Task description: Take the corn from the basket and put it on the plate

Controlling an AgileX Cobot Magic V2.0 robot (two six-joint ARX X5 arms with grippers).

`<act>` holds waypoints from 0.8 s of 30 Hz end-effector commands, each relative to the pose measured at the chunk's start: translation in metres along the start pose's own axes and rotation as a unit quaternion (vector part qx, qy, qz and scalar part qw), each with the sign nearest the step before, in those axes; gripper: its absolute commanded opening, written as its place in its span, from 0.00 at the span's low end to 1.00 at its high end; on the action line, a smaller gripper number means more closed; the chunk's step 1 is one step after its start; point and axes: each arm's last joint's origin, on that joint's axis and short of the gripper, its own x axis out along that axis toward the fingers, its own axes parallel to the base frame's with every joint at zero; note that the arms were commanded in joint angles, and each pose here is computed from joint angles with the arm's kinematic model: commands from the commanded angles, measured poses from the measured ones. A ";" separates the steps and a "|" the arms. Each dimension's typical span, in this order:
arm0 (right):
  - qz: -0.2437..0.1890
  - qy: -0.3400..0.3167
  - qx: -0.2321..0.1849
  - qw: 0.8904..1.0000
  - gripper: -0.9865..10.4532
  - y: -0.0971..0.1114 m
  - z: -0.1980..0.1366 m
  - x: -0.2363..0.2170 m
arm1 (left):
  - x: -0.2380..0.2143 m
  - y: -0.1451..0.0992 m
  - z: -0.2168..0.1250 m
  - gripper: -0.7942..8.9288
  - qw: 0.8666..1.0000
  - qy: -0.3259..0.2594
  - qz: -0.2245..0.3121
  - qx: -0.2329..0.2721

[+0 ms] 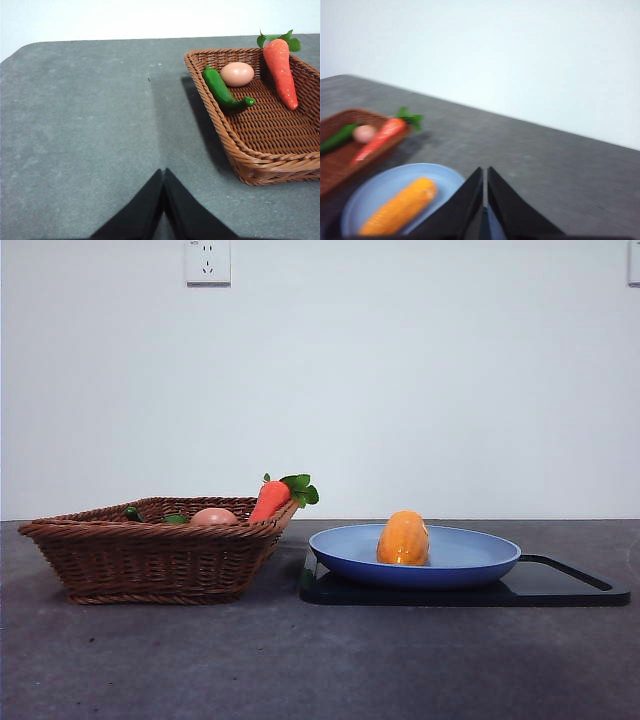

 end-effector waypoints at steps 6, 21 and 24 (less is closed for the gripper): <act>-0.072 -0.026 0.015 0.997 0.09 0.009 -0.063 -0.017 | 0.001 0.000 -0.009 0.09 0.999 0.031 -0.001 -0.011; -0.101 -0.021 0.048 0.993 0.09 0.015 -0.110 -0.023 | 0.001 0.000 -0.009 0.09 0.999 0.031 -0.001 -0.011; -0.101 -0.018 0.049 0.994 0.09 0.016 -0.111 -0.025 | 0.001 0.000 -0.009 0.09 0.999 0.031 -0.001 -0.011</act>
